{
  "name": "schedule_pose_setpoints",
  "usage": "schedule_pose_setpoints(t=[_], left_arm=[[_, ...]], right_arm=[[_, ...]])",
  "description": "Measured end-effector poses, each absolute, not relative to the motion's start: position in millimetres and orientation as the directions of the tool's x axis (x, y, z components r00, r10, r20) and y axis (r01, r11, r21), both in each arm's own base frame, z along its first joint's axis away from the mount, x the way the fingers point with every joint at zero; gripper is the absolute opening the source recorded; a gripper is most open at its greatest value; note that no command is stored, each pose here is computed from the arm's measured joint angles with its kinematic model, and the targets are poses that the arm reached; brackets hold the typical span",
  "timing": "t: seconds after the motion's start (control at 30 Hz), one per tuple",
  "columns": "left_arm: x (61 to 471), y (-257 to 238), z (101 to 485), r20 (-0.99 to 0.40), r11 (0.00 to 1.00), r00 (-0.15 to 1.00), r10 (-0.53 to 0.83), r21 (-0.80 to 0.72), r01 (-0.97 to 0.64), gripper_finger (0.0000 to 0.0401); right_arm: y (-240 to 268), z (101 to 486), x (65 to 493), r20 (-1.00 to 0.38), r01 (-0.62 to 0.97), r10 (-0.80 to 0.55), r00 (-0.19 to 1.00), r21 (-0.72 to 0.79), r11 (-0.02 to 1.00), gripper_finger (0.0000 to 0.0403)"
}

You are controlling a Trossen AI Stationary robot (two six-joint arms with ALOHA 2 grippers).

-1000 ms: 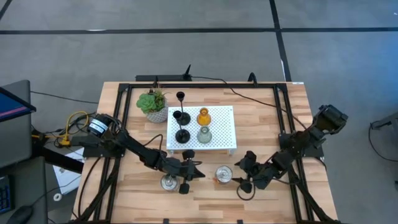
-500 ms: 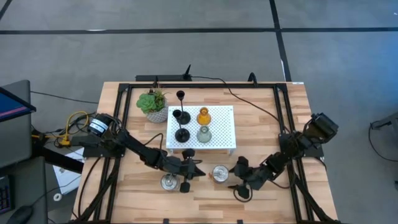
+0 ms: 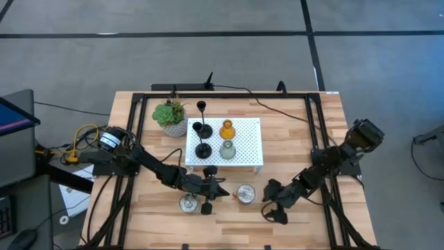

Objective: Pick & Place candle stick holders
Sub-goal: Put the right orange scented candle on the shelf

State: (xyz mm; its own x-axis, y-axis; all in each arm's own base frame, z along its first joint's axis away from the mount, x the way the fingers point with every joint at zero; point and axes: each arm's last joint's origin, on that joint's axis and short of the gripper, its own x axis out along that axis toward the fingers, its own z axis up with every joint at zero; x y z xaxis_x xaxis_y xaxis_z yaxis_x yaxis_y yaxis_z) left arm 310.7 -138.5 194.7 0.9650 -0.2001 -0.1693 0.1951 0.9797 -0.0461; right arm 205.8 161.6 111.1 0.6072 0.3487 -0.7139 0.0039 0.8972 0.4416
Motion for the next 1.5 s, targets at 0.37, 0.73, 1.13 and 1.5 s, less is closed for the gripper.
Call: schedule_pose_setpoints(t=[0.37,0.73,1.13,1.5], left_arm=[[310.6,-138.5,194.3,-0.174,0.980,0.964,-0.200,-0.045,0.195,0.0008],[310.6,-138.5,194.1,-0.176,0.980,0.964,-0.200,-0.045,0.195,0.0008],[310.5,-138.5,193.9,-0.178,0.980,0.963,-0.200,-0.044,0.195,0.0008],[308.1,-137.5,189.2,-0.196,0.980,0.960,-0.201,-0.040,0.197,0.0008]], right_arm=[[152.8,147.8,193.6,-0.678,0.026,0.421,0.602,0.543,0.839,0.0292],[166.0,197.2,215.3,-0.748,-0.121,0.293,0.595,0.277,0.953,0.0281],[193.5,194.9,255.5,-0.817,-0.459,0.193,0.544,-0.097,0.883,0.0281],[192.7,205.4,281.7,-0.888,-0.411,0.064,0.455,-0.146,0.900,0.0281]])
